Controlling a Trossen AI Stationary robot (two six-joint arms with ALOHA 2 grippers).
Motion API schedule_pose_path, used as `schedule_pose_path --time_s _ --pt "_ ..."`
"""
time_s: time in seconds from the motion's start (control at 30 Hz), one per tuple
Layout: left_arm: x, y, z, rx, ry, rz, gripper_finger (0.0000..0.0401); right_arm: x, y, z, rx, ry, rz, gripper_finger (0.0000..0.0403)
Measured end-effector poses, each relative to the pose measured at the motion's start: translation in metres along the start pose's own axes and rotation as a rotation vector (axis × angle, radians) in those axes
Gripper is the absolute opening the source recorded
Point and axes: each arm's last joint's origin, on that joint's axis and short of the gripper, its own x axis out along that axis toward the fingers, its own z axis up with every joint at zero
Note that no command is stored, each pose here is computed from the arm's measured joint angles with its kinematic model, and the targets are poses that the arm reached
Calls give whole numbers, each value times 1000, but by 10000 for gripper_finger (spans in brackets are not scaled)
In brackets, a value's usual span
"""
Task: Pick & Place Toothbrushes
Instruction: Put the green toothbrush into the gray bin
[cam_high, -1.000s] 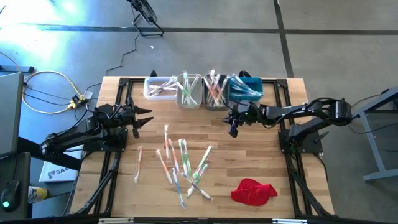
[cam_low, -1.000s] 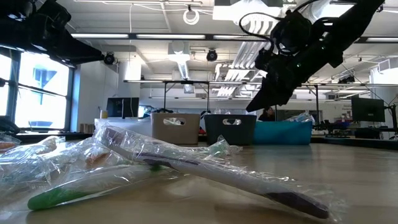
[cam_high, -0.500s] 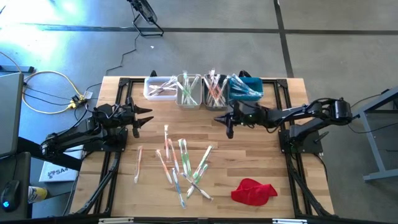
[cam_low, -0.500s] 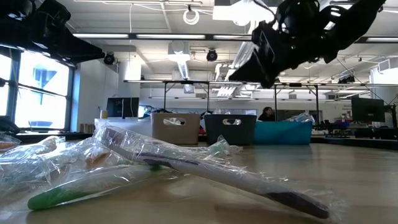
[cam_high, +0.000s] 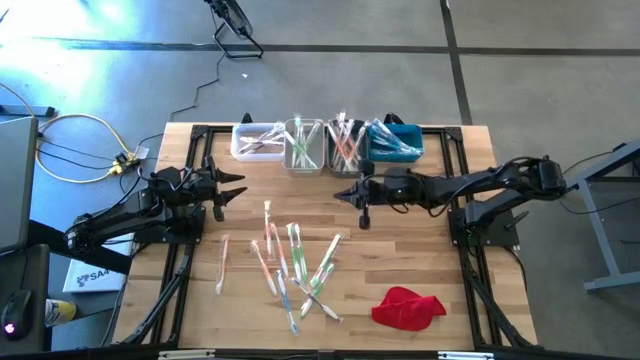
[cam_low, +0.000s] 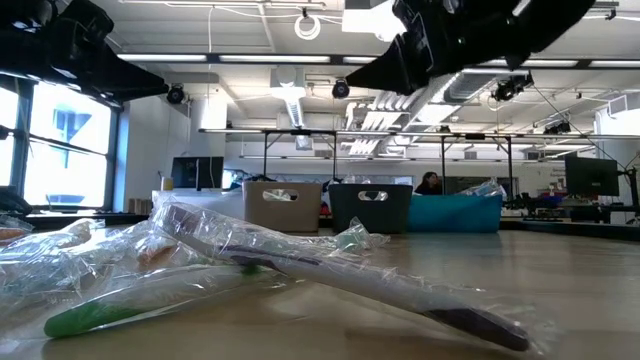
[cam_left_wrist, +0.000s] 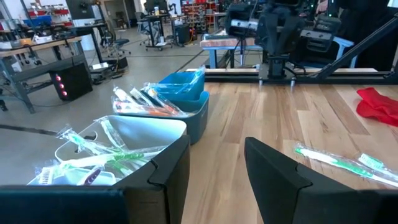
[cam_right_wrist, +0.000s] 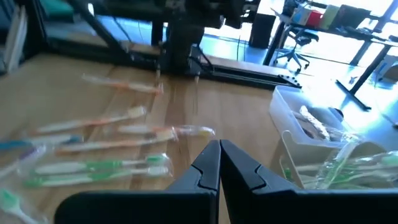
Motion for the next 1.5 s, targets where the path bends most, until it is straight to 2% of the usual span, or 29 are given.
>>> schedule_pose_path --time_s 0.2,0.47,0.73,0.9,1.1,1.27,1.5 --pt "0 0 0 0 0 0 150 2 9 12 -79 45 -6 2" --pt "0 0 0 0 0 0 150 6 20 9 -92 76 11 2" --pt "0 0 0 0 -2 1 150 33 26 -8 -111 294 52 2" --pt "0 0 0 0 -2 1 150 50 27 -3 -169 423 103 2" --pt "0 0 0 0 0 1 150 66 29 1 -172 434 258 2" --pt "0 0 0 0 0 0 150 77 32 -15 -144 470 353 2" --pt "0 0 0 1 0 0 150 85 37 -31 -136 514 381 2"
